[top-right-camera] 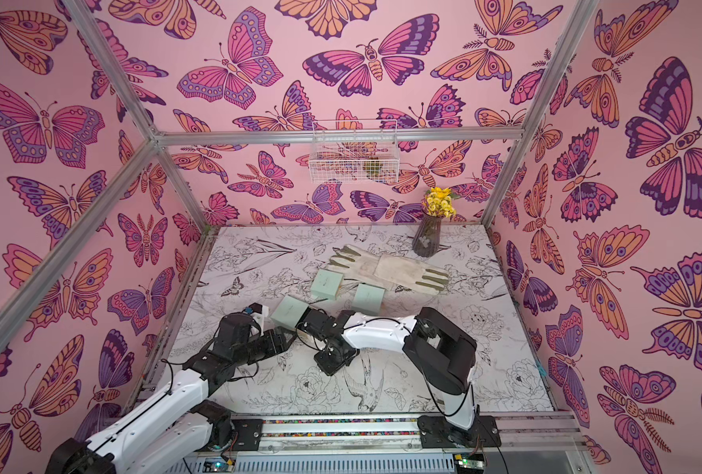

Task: Place the earrings into the drawer-style jewelry box
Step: Adjust the earring at the center of the board, then pick up the earring from the center of the board.

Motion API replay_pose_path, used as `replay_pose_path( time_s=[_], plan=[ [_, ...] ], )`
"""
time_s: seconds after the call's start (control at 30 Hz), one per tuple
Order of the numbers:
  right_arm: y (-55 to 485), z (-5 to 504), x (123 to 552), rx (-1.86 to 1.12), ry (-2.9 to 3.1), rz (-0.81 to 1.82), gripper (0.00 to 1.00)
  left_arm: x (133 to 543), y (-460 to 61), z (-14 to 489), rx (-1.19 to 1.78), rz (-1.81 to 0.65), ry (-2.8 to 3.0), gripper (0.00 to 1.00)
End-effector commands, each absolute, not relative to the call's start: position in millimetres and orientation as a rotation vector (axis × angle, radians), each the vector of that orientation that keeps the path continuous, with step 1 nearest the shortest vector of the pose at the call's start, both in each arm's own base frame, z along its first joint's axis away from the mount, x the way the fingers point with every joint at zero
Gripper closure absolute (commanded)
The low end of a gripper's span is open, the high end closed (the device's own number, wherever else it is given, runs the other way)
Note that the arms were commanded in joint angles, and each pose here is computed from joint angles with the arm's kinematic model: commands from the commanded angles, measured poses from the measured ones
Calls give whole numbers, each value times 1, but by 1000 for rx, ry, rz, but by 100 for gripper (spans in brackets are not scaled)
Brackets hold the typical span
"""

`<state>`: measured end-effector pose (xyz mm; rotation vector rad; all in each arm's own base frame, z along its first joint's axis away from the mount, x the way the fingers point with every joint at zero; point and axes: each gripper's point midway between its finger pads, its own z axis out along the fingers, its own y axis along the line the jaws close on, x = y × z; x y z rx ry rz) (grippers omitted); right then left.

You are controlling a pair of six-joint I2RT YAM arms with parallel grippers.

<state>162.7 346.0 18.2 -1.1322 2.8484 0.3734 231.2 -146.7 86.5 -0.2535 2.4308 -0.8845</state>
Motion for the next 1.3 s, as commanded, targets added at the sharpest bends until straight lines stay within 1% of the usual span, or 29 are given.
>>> replay_pose_path(
  time_s=[0.0, 0.07, 0.1, 0.23, 0.57, 0.93, 1.27],
  plan=[
    [350, 12, 156, -1201, 2848, 364, 63, 227, -140, 78, -288, -856, 2452, 28],
    [351, 12, 159, -1197, 2840, 351, 63, 227, -137, 79, -301, -848, 2447, 28],
    [351, 12, 160, -1198, 2834, 347, 63, 219, -133, 64, -320, -830, 2483, 28],
    [352, 10, 166, -1205, 2822, 307, 61, 219, -130, 64, -339, -830, 2475, 28],
    [357, 7, 169, -1225, 2811, 303, 60, 219, -123, 65, -371, -810, 2467, 29],
    [361, 3, 172, -1238, 2808, 289, 61, 215, -117, 64, -397, -798, 2458, 29],
    [364, 3, 175, -1260, 2808, 266, 65, 215, -117, 65, -394, -802, 2458, 29]
  ],
)
